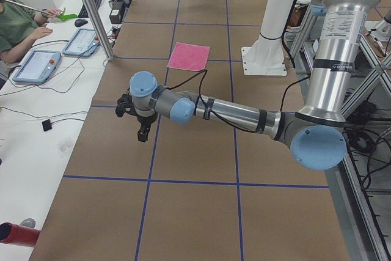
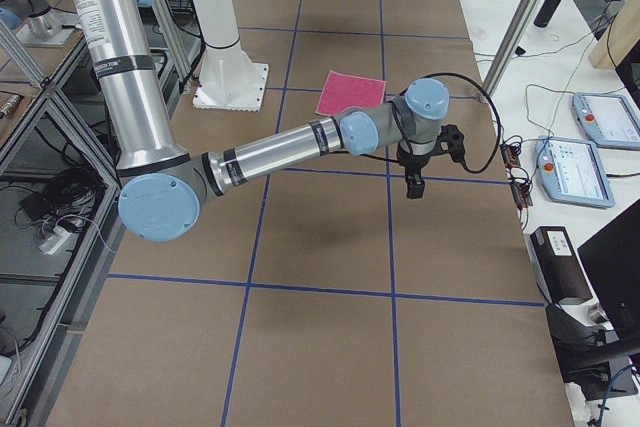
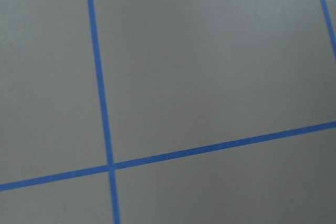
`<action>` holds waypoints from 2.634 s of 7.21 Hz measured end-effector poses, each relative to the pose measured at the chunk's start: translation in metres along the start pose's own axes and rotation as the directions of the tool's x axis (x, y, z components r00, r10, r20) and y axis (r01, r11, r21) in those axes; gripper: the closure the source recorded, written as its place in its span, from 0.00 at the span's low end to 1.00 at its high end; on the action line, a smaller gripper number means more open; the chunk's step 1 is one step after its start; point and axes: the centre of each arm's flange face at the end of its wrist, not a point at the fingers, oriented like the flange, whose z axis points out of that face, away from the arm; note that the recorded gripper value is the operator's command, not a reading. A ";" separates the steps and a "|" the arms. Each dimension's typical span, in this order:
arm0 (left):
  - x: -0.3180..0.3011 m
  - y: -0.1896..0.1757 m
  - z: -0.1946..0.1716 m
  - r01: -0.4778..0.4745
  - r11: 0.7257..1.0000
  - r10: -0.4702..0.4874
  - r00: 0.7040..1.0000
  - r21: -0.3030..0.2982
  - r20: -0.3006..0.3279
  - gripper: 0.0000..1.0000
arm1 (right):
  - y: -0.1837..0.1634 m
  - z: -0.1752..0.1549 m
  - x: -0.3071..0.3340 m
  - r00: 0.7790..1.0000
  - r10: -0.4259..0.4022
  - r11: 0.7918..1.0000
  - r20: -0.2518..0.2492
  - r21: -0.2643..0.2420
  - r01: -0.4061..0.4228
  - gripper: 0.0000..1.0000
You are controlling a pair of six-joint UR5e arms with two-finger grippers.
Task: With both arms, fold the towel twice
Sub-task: 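Move the left gripper to the pink towel's corner while the right arm approaches, then grasp the towel corner with the left gripper while the right gripper reaches the adjacent corner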
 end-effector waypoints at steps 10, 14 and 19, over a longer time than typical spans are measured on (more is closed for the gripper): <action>0.469 0.091 0.186 0.407 0.901 -0.429 0.887 -0.148 -0.173 0.00 | 0.017 0.061 -0.150 0.975 0.150 0.988 0.162 -0.058 -0.142 0.00; 0.496 0.129 0.224 0.398 0.904 -0.419 0.897 -0.159 -0.138 0.01 | 0.011 0.068 -0.202 0.969 0.164 0.986 0.186 -0.074 -0.152 0.00; 0.505 0.133 0.234 0.395 0.904 -0.416 0.900 -0.161 -0.128 0.30 | 0.010 0.068 -0.210 0.968 0.165 0.985 0.190 -0.077 -0.153 0.00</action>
